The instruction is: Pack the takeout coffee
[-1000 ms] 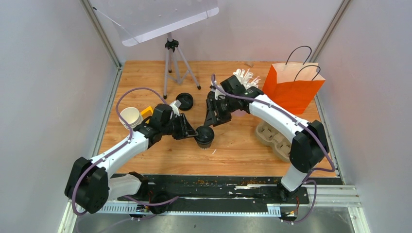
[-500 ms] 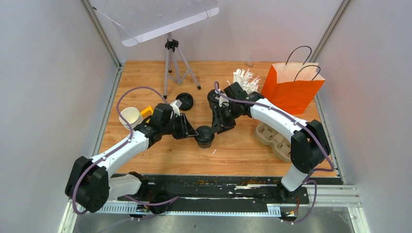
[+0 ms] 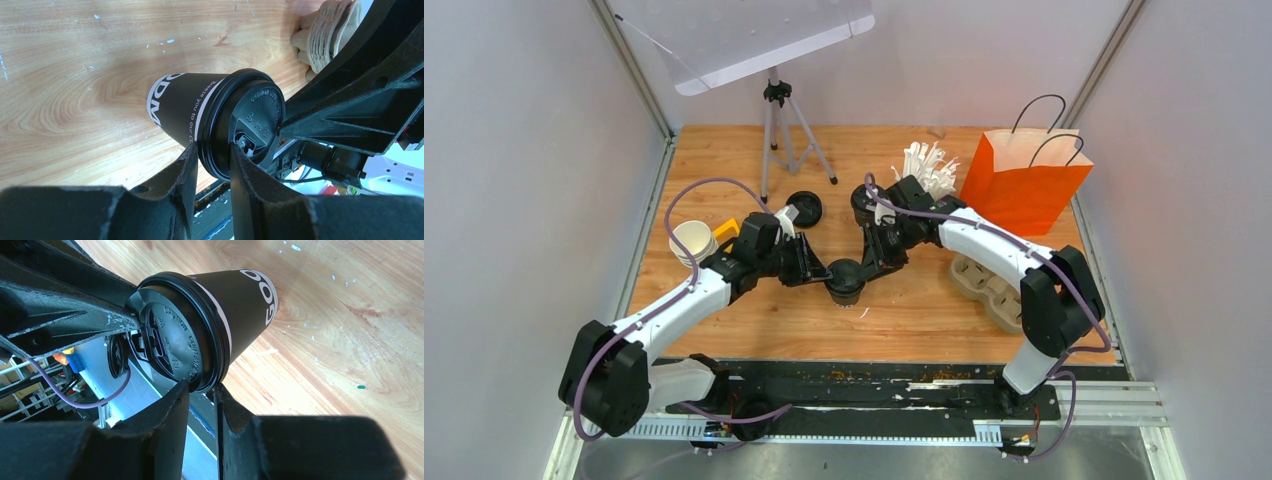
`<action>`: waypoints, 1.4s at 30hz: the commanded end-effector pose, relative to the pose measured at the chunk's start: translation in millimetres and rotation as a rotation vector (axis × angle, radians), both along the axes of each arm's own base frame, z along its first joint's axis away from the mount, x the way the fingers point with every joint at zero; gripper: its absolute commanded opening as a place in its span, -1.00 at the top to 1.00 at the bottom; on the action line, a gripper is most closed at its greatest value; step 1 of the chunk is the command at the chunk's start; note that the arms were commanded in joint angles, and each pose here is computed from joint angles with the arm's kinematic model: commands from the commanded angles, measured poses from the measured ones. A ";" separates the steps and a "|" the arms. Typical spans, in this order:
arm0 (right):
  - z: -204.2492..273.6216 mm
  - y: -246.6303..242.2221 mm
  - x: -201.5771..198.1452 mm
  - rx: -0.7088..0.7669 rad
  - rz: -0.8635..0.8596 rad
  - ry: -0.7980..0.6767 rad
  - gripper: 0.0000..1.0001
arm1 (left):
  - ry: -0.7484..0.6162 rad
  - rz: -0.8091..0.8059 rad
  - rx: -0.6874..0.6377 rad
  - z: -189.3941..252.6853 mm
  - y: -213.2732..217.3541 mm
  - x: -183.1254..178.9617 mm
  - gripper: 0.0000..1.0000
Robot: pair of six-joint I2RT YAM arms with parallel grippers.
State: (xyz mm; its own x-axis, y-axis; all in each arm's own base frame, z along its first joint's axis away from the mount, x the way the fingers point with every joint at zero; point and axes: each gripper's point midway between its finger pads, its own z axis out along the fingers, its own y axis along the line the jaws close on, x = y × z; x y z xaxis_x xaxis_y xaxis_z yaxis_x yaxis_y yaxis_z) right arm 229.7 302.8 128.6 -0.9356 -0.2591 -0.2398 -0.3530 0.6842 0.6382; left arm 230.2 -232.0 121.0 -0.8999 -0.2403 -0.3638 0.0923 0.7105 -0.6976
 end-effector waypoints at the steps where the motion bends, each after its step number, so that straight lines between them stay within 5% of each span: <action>1: -10.4 -3.8 -1.6 -0.006 0.009 -0.009 0.51 | 0.065 -0.006 0.138 -34.2 18.3 -11.3 0.32; 21: -80.4 -26.8 -13.6 0.035 0.038 -0.069 0.57 | 0.165 -0.023 0.283 -74.7 40.7 -30.2 0.39; 31: -67.2 -22.8 1.8 0.080 0.069 -0.142 0.54 | 0.176 -0.041 0.204 -62.4 27.1 -31.2 0.40; 42: -2.7 -3.0 24.2 0.131 0.019 -0.135 -0.12 | 0.128 -0.021 0.071 -16.0 8.9 -22.7 0.06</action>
